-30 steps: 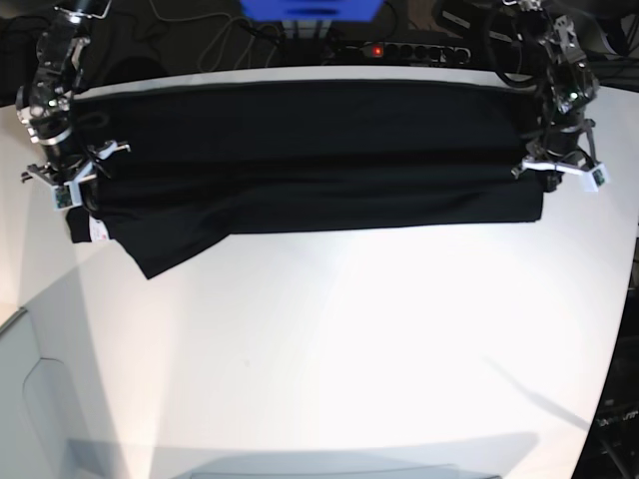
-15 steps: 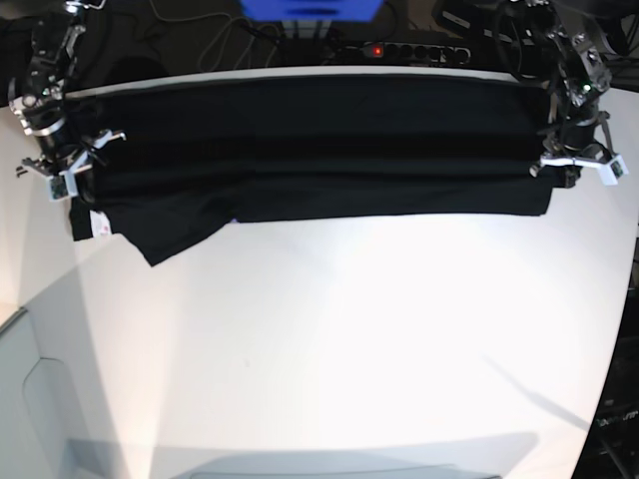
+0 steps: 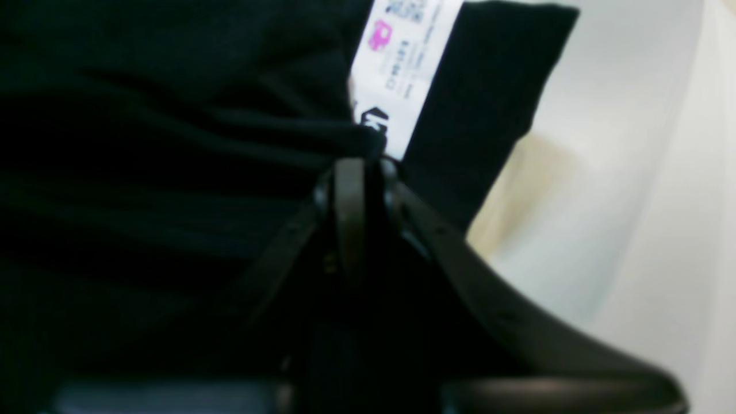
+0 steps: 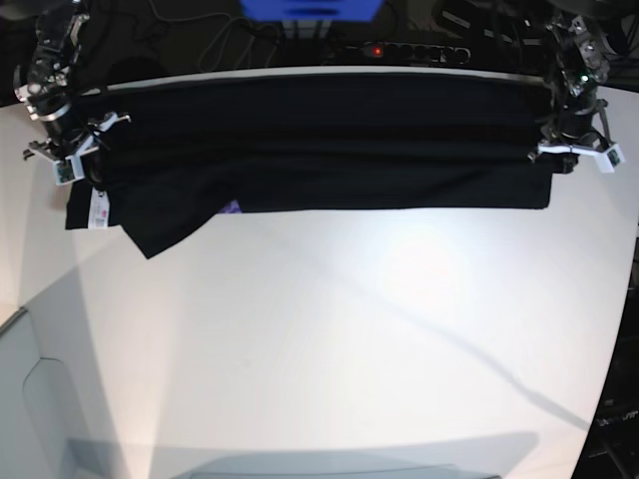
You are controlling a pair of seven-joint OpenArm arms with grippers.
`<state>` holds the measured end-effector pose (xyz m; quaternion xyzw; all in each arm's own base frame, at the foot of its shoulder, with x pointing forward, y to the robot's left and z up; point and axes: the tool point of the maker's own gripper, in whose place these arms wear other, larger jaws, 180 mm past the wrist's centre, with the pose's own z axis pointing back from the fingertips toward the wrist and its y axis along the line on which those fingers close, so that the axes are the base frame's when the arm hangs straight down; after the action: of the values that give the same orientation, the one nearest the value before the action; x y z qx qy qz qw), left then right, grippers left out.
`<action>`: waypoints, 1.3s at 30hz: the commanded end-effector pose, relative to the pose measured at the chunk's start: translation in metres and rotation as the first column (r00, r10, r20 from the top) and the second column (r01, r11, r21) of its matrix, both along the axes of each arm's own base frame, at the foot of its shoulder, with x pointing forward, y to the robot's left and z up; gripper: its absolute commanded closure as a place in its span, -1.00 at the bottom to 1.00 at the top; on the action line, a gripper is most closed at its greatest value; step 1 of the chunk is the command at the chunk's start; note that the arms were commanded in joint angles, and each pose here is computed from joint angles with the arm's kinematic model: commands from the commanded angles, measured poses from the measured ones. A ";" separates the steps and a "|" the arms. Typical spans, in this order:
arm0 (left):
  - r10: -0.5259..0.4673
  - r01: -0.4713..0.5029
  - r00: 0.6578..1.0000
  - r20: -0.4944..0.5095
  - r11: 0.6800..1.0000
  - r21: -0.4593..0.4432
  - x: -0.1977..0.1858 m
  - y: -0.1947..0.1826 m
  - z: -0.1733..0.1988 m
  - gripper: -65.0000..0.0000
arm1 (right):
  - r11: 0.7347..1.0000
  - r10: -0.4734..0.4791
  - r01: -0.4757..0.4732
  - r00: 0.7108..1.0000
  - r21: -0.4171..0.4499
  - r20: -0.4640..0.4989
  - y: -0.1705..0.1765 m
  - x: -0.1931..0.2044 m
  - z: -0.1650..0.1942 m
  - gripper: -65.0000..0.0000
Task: Fold the T-shirt properly
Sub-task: 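Reach the right gripper down to the hanging hem flap and grasp it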
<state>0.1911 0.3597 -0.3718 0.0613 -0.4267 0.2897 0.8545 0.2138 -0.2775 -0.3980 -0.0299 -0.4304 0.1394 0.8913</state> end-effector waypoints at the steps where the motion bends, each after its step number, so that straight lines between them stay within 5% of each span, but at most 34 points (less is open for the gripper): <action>1: 0.010 -0.011 1.000 0.027 0.999 0.032 0.002 0.006 0.010 1.00 | 1.000 0.021 -0.020 0.999 -0.014 0.041 -0.003 0.007 0.013 0.64; 7: 0.015 -0.015 1.000 0.014 1.000 0.021 -0.004 0.003 0.004 0.99 | 0.997 -0.013 0.025 0.988 -0.073 0.155 -0.020 0.017 0.056 0.04; 14: 0.019 -0.019 1.000 0.002 1.000 0.013 -0.009 0.001 0.000 0.98 | 0.997 0.037 -0.014 0.955 -0.079 0.294 0.006 0.056 0.098 -0.02; 21: 0.018 -0.018 1.000 0.000 1.000 0.014 -0.010 0.001 0.000 0.98 | 0.988 0.142 -0.132 0.981 -0.082 0.132 0.052 0.100 0.073 -0.03; 29: 0.020 -0.020 1.000 -0.001 1.000 0.015 -0.010 0.001 0.000 0.98 | 0.994 0.109 -0.111 0.991 -0.021 -0.072 0.049 0.126 0.022 -0.03; 35: 0.020 -0.020 1.000 -0.001 1.000 0.015 -0.010 0.001 0.000 0.98 | 0.993 0.118 -0.117 0.985 0.012 -0.126 0.055 0.120 0.001 0.00; 39: 0.020 -0.020 1.000 -0.001 1.000 0.015 -0.010 0.001 0.000 0.98 | 0.993 0.116 -0.116 0.985 0.013 -0.127 0.055 0.120 0.001 0.38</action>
<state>0.1770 0.3533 -0.3834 0.0608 -0.4098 0.2997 0.8594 0.3230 -0.2189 -0.4118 0.0109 -0.3510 0.1908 0.9167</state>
